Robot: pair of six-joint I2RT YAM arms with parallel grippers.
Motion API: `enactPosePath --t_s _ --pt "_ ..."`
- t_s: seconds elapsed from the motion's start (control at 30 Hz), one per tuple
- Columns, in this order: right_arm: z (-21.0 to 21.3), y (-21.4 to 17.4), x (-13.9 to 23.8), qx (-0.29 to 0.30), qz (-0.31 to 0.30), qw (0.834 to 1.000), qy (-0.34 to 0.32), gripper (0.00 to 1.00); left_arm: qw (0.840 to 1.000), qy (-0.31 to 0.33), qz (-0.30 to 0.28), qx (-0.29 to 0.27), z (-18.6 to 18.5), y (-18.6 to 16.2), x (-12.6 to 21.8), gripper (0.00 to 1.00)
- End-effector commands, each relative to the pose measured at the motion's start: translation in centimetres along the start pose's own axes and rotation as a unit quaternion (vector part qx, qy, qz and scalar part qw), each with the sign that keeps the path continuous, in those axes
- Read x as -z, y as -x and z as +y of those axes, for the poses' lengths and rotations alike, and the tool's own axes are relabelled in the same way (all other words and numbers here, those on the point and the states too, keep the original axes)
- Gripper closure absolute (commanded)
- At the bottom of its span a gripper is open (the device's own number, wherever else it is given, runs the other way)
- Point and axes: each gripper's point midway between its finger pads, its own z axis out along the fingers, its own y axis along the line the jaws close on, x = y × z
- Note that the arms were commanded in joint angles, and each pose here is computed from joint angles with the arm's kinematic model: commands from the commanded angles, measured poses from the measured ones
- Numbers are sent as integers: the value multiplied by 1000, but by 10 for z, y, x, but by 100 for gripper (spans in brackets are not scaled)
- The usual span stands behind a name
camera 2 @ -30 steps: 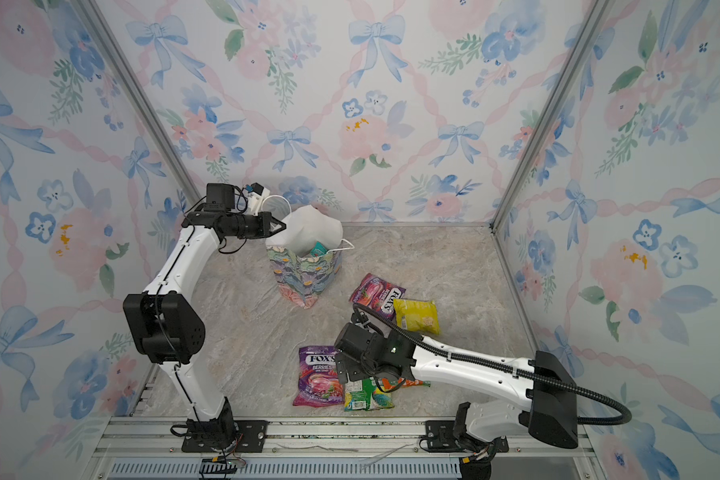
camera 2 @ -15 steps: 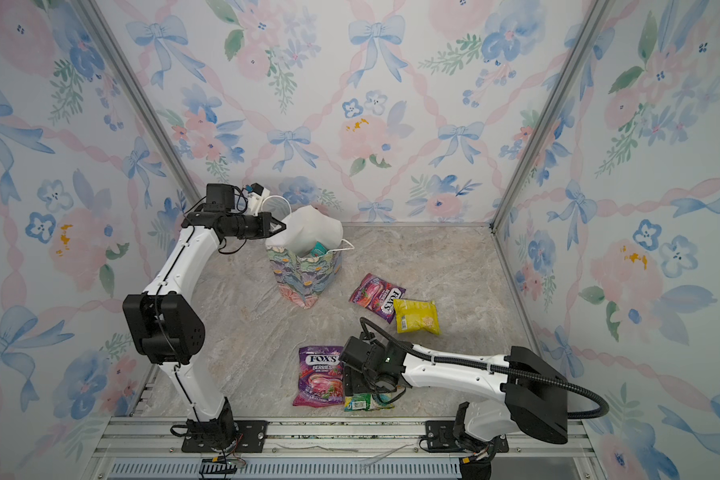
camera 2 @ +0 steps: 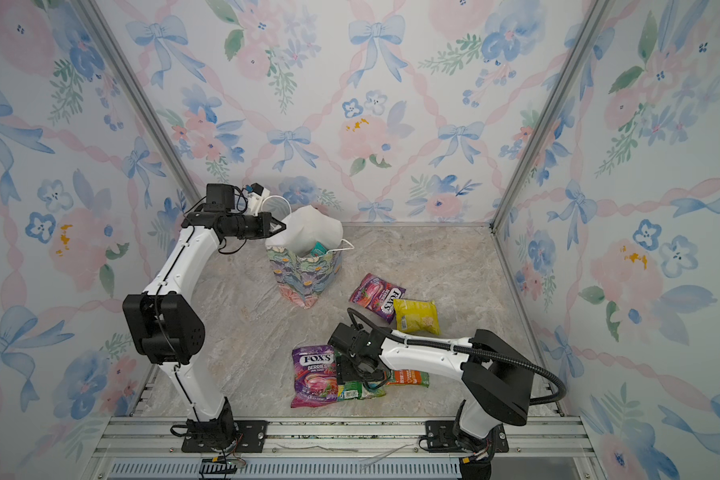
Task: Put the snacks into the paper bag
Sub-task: 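Lower the right gripper onto the green spring tea packet and grasp it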
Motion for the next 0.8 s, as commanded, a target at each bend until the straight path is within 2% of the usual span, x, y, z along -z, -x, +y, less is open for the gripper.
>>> enactPosePath --t_s 0.0,0.13,0.3,0.53,0.77 --pt "7 22 -17 31 0 1000 1 19 1000 -3 -4 -7 -6 0 9 100" --pt "14 51 -12 48 -12 999 6 19 1000 -2 -5 -8 -6 1 10 100" --pt "20 83 13 54 -39 997 37 20 1000 -2 -5 -8 -6 1 10 100" --pt "-21 94 37 49 -60 996 42 20 1000 -1 -4 -7 -6 0 10 100" --pt "-32 95 26 49 -53 995 68 22 1000 0 -3 -7 -5 -1 9 100"
